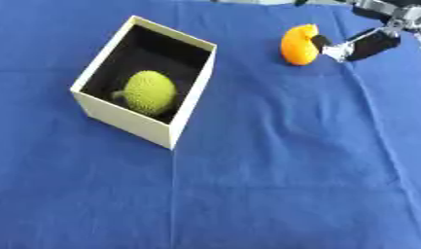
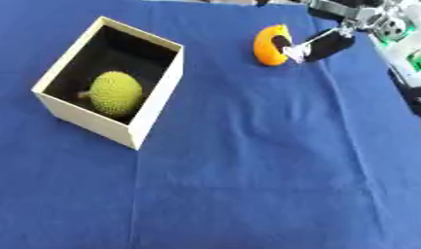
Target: Pick up objects on the table and place them in the box.
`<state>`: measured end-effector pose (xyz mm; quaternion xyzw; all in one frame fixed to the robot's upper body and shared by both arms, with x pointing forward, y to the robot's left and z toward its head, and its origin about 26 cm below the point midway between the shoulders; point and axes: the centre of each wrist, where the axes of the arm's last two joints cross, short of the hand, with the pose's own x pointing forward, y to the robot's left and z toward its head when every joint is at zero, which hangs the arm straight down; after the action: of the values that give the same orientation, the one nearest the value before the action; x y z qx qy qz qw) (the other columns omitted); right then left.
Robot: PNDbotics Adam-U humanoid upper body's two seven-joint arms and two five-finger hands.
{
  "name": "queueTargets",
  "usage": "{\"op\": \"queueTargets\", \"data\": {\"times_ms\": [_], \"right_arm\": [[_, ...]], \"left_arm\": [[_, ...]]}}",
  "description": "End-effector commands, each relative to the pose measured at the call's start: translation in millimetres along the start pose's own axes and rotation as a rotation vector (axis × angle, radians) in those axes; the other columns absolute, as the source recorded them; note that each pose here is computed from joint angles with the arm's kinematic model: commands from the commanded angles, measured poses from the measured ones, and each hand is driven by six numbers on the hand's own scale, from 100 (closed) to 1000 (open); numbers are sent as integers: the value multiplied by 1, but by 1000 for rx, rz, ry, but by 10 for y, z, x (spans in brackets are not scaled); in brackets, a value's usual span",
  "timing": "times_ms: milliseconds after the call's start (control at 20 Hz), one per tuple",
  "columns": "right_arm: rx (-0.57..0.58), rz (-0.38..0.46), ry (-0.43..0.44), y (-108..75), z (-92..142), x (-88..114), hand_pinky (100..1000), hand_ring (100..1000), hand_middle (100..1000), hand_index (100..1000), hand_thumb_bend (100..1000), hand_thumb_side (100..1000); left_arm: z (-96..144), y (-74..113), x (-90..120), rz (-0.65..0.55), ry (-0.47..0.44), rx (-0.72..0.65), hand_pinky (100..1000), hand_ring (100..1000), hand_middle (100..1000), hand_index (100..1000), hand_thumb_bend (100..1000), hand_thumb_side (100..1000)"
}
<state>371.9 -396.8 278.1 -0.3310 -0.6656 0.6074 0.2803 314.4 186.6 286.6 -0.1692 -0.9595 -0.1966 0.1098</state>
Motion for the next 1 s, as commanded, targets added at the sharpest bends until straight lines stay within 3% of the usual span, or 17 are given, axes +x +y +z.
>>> {"op": "queueTargets", "data": {"times_ms": [50, 400, 1000], "right_arm": [[-25, 59, 48, -124, 80, -103, 1000, 1000, 835, 985, 100, 173], [-43, 86, 80, -86, 125, -258, 1000, 1000, 841, 1000, 100, 100], [-135, 115, 173, -207, 252, -414, 1000, 1000, 834, 1000, 100, 100]], "left_arm": [[-73, 17, 67, -14, -31, -24, 767, 753, 651, 802, 100, 573], [-114, 24, 81, -20, -40, -47, 765, 754, 652, 802, 100, 571], [-123, 42, 90, -30, -28, -68, 761, 754, 650, 802, 100, 570]]}}
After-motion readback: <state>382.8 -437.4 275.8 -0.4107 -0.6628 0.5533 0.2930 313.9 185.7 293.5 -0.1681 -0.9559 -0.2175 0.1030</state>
